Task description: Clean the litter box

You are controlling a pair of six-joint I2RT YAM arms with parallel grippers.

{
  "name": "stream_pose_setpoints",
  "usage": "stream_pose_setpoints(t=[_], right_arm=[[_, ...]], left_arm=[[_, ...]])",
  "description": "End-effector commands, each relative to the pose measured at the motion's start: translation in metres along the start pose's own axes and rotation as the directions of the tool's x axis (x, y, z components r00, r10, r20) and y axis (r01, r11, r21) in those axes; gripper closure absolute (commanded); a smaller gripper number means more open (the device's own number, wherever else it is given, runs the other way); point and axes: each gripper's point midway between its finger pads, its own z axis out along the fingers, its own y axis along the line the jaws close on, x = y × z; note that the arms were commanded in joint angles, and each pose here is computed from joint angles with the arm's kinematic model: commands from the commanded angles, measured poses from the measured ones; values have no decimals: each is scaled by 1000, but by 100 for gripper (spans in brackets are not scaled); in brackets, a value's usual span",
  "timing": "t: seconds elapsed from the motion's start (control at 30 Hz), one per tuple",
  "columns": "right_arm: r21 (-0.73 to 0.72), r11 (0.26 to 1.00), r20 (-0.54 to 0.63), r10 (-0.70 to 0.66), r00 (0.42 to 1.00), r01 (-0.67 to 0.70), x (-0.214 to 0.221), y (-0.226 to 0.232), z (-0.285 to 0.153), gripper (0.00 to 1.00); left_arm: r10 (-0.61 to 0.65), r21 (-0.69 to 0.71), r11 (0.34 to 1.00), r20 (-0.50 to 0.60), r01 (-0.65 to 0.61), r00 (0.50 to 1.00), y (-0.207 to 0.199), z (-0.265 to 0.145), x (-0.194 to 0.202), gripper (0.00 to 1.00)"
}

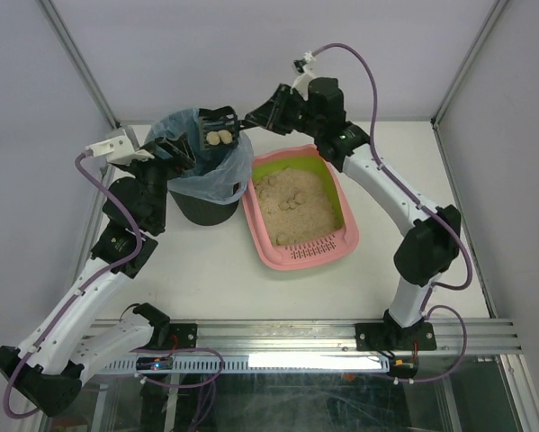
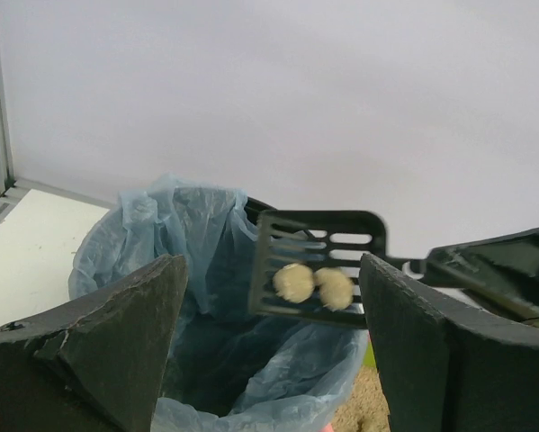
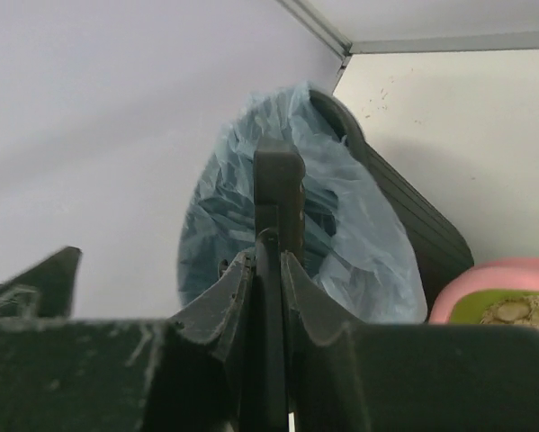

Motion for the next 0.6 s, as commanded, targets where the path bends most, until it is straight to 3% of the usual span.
stream_pose_setpoints(t=[0.0,0.27,0.57], right_arm=[[-68,933,74,-349,934,354,-11,57,7,100],[-48,764,150,-631,761,643,-2,88,20,100],[-12,709,192,-690,697,705,-5,98,15,100]], left_arm=[[-32,-1,999,67,32,997,-1,2,-19,20],[-32,5,999,66,32,997,-2,2,-19,20],[-35,10,999,65,34,997,-2,2,-20,20]])
